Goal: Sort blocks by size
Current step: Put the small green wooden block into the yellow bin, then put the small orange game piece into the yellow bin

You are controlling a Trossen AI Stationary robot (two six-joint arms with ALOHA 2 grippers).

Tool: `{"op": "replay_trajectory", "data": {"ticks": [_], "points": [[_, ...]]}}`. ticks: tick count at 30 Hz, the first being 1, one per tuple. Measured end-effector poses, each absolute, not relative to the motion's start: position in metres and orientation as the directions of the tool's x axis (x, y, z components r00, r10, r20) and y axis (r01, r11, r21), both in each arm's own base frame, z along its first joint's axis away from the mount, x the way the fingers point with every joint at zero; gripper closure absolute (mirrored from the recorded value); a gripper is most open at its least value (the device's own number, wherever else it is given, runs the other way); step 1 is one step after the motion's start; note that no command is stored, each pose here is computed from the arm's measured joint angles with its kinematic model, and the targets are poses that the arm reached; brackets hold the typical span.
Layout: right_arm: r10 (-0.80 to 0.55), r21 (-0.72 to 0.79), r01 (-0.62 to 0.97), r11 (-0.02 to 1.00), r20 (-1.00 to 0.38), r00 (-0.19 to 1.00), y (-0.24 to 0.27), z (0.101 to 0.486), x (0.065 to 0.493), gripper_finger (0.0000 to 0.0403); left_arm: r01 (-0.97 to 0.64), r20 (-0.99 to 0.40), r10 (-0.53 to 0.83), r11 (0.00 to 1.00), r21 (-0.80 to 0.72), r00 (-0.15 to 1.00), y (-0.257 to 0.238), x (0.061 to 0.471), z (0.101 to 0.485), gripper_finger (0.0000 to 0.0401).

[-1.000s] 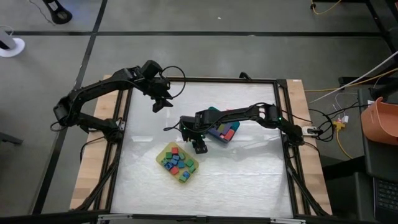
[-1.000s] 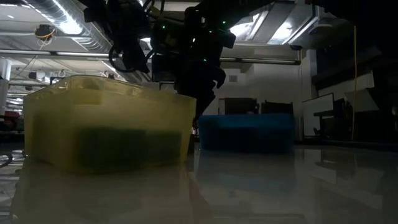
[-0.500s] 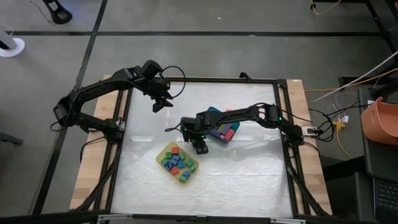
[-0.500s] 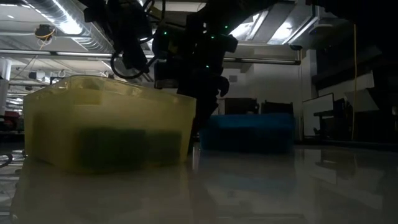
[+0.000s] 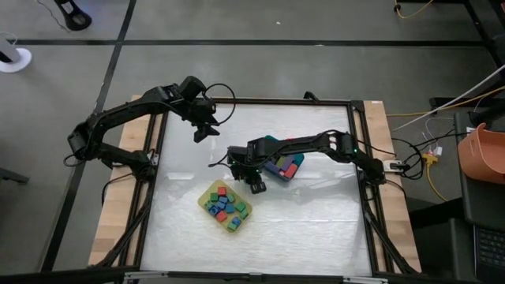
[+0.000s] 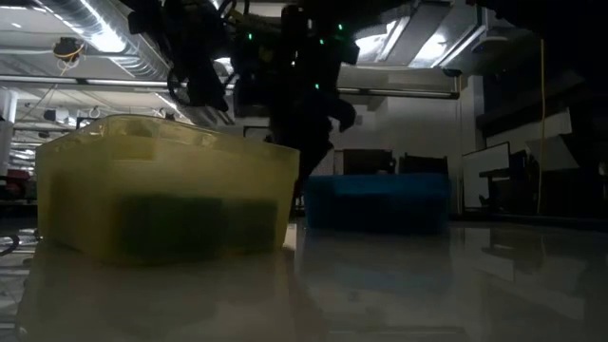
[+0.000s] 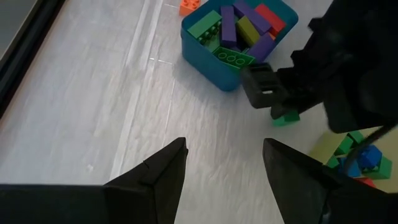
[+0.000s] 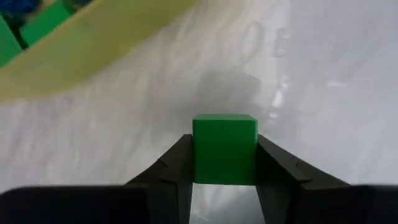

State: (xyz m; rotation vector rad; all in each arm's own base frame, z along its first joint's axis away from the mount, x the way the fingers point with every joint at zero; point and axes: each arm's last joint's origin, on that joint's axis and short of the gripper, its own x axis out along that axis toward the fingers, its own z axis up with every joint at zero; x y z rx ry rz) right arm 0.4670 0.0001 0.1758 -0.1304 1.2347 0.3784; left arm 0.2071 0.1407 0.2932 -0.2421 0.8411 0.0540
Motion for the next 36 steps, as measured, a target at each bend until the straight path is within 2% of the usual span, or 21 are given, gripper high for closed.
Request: {"op": "replay_trajectory", "data": {"ticks": [4, 9, 14, 21, 25, 32, 36], "points": [[0.139, 0.011, -0.427, 0.904, -0.953, 0.270, -0.002, 0.199, 0.469, 0.0263, -0.142, -0.740, -0.045, 0.972, -0.188, 0.671, 0.141, 0.208, 0.294, 0.0201], [0.120, -0.055, -0.499, 0.865, -0.943, 0.312, -0.003, 0.235, 0.472, 0.0259, -0.131, -0.720, -0.028, 0.978, -0.165, 0.693, 0.143, 0.210, 0.296, 0.0201], [0.230, -0.043, -0.574, 0.818, -0.890, 0.394, 0.010, 0.261, 0.477, 0.0273, -0.142, -0.697, -0.011, 0.977, -0.160, 0.717, 0.145, 0.212, 0.298, 0.0201], [0.317, -0.081, -0.710, 0.699, -0.855, 0.410, 0.053, 0.264, 0.480, 0.0243, -0.165, -0.702, -0.014, 0.968, -0.187, 0.712, 0.144, 0.212, 0.298, 0.0201], [0.327, -0.132, -0.746, 0.652, -0.839, 0.435, 0.073, 0.261, 0.482, 0.0245, -0.169, -0.702, -0.014, 0.967, -0.191, 0.712, 0.144, 0.212, 0.298, 0.0201], [0.311, -0.151, -0.738, 0.657, -0.838, 0.448, 0.074, 0.260, 0.483, 0.0252, -0.196, -0.703, -0.015, 0.956, -0.219, 0.711, 0.144, 0.212, 0.297, 0.0201], [0.233, -0.181, -0.693, 0.698, -0.857, 0.459, 0.072, 0.259, 0.483, 0.0252, -0.204, -0.706, -0.017, 0.952, -0.228, 0.708, 0.144, 0.211, 0.297, 0.0201]]}}
